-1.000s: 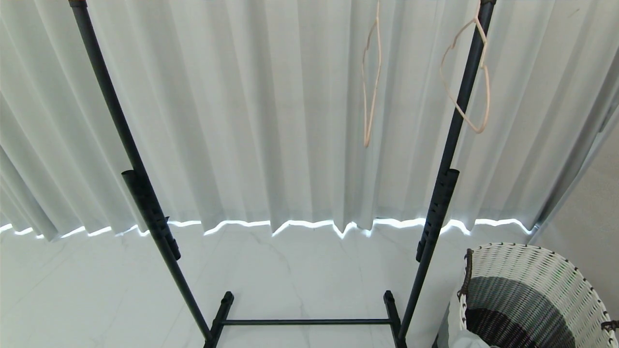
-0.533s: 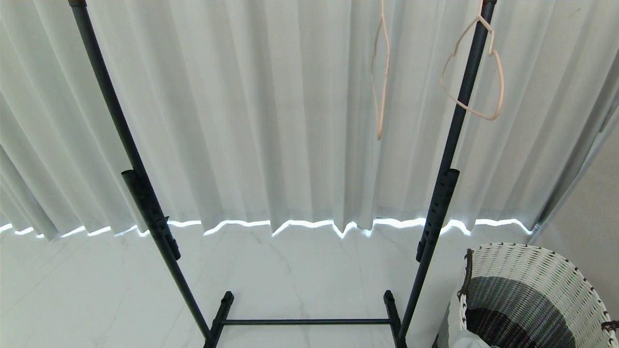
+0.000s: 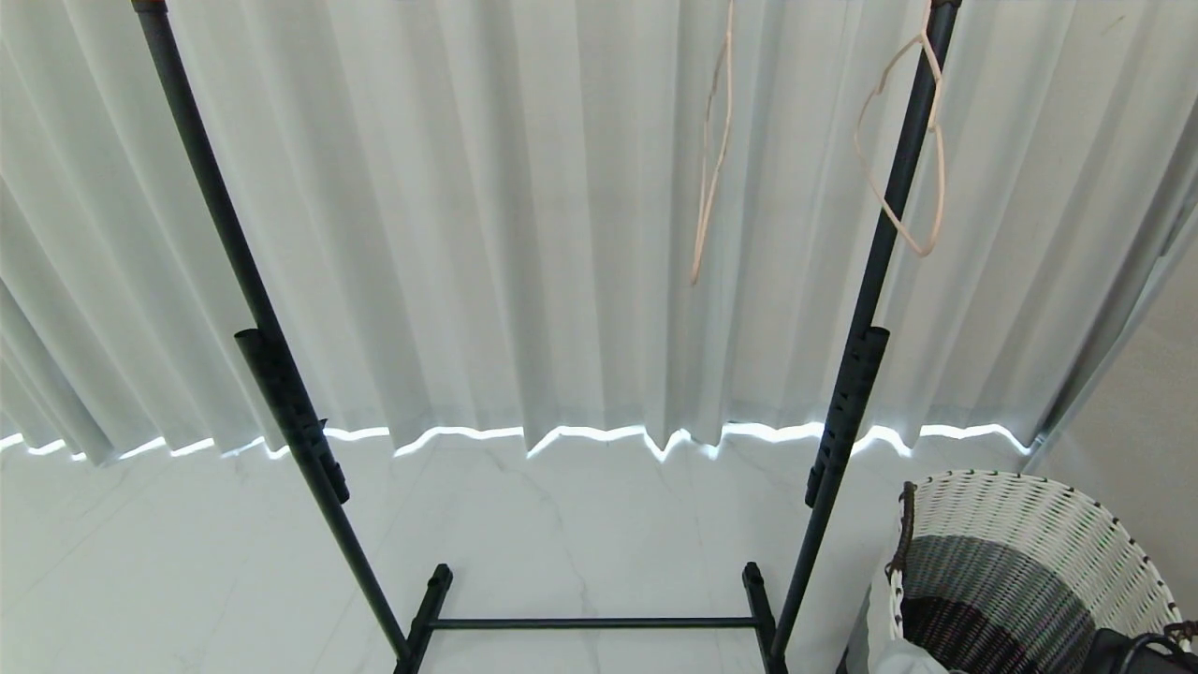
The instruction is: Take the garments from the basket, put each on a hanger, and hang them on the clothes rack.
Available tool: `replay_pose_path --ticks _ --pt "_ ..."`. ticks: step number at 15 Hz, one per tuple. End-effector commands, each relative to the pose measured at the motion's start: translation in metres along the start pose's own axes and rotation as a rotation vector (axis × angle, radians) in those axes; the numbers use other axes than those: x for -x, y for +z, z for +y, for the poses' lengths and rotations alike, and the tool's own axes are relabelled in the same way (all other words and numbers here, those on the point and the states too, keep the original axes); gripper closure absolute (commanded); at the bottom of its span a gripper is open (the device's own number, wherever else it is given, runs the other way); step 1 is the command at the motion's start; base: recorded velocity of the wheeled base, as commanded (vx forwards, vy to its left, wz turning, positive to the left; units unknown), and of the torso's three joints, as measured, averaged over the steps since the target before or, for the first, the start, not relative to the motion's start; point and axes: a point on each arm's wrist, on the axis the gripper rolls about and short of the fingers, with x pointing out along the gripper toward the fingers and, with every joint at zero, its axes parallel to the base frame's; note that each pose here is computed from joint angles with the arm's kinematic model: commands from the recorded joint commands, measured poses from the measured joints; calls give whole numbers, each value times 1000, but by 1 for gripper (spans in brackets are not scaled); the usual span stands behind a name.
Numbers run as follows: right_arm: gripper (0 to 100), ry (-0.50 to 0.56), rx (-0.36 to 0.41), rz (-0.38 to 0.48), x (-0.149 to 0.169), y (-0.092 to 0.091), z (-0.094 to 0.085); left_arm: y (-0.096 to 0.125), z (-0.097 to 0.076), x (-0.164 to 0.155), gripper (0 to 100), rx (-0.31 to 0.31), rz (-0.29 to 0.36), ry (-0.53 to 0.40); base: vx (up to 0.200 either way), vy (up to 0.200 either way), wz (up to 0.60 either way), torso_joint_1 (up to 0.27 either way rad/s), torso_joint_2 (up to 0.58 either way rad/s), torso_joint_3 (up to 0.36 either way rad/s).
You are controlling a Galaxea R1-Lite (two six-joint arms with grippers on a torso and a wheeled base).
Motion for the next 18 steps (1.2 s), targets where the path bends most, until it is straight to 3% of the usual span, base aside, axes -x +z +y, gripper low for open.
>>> replay_pose_path --ticks 1,10,18 --pt "0 106 4 105 -29 -7 5 0 0 0 0 3 0 2 0 0 0 0 0 0" --pt "0 120 79 48 -33 4 9 0 0 0 0 4 0 2 0 0 0 0 0 0" --pt "0 100 14 74 -36 2 2 0 0 0 0 4 0 0 0 0 0 0 0 0"
